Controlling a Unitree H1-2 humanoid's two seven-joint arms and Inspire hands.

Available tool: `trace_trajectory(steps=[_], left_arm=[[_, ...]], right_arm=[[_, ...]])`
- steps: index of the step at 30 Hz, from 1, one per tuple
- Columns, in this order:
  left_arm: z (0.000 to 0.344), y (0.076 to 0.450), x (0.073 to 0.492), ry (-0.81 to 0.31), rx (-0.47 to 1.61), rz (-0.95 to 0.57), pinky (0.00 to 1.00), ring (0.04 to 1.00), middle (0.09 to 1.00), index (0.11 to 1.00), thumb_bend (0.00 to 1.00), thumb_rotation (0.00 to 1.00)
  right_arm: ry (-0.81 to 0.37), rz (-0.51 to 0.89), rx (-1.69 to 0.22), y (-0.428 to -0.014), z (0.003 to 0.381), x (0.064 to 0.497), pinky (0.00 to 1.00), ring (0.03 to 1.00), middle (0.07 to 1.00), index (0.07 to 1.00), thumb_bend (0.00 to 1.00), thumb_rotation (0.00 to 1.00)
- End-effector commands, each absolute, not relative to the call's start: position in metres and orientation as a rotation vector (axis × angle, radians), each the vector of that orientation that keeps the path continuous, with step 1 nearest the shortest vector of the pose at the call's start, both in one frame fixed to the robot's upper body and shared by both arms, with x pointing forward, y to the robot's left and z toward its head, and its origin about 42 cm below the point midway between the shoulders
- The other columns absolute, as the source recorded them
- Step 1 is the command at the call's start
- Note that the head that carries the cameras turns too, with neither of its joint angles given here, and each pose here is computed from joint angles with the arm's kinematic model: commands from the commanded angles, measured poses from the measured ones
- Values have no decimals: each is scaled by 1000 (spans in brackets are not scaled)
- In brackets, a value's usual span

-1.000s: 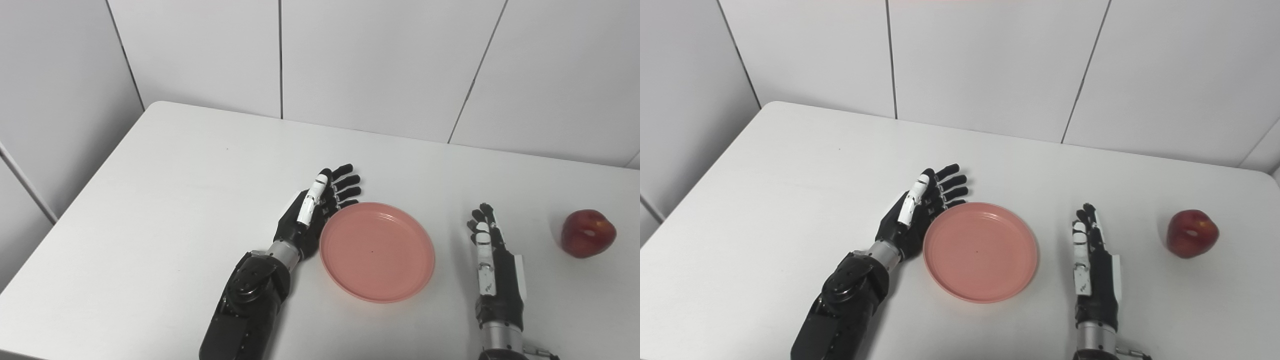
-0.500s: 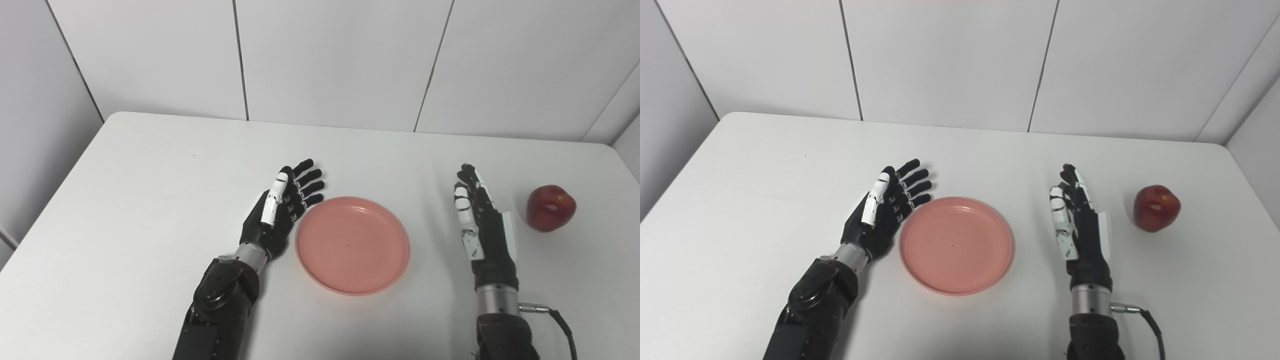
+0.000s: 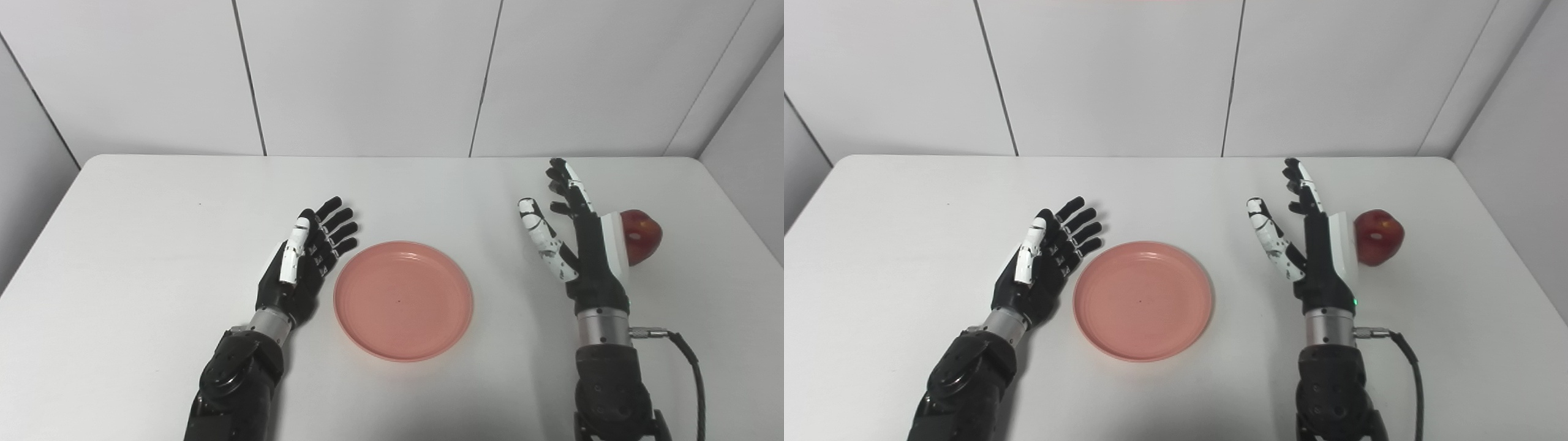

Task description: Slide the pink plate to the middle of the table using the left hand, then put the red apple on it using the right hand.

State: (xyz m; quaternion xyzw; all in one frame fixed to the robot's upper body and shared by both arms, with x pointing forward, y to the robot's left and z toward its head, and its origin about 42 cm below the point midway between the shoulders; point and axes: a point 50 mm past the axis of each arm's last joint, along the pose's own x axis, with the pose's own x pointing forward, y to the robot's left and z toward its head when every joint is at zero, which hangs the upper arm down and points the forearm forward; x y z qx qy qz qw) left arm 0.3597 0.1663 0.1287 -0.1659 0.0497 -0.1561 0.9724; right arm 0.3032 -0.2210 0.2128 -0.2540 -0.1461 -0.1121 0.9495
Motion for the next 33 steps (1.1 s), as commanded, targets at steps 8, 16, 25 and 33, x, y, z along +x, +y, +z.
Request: trace_trajectory(steps=[8, 16, 25, 33], left_arm=[[100, 181, 353, 231, -331, -258, 847, 852, 862, 847, 339, 1000], [95, 187, 355, 229, -340, -268, 860, 863, 873, 859, 341, 1000], [91, 199, 359, 222, -340, -273, 857, 861, 871, 857, 343, 1000], [90, 203, 359, 231, -343, -269, 865, 860, 870, 858, 339, 1000]], right_arm=[[-402, -359, -586, -235, 251, 307, 767, 840, 869, 902, 729, 633], [-412, -444, -647, -249, 264, 307, 805, 865, 882, 929, 825, 411], [-423, -523, -779, -267, 271, 308, 744, 846, 890, 940, 886, 414], [-370, -592, -830, -291, 259, 308, 764, 858, 900, 954, 983, 470]])
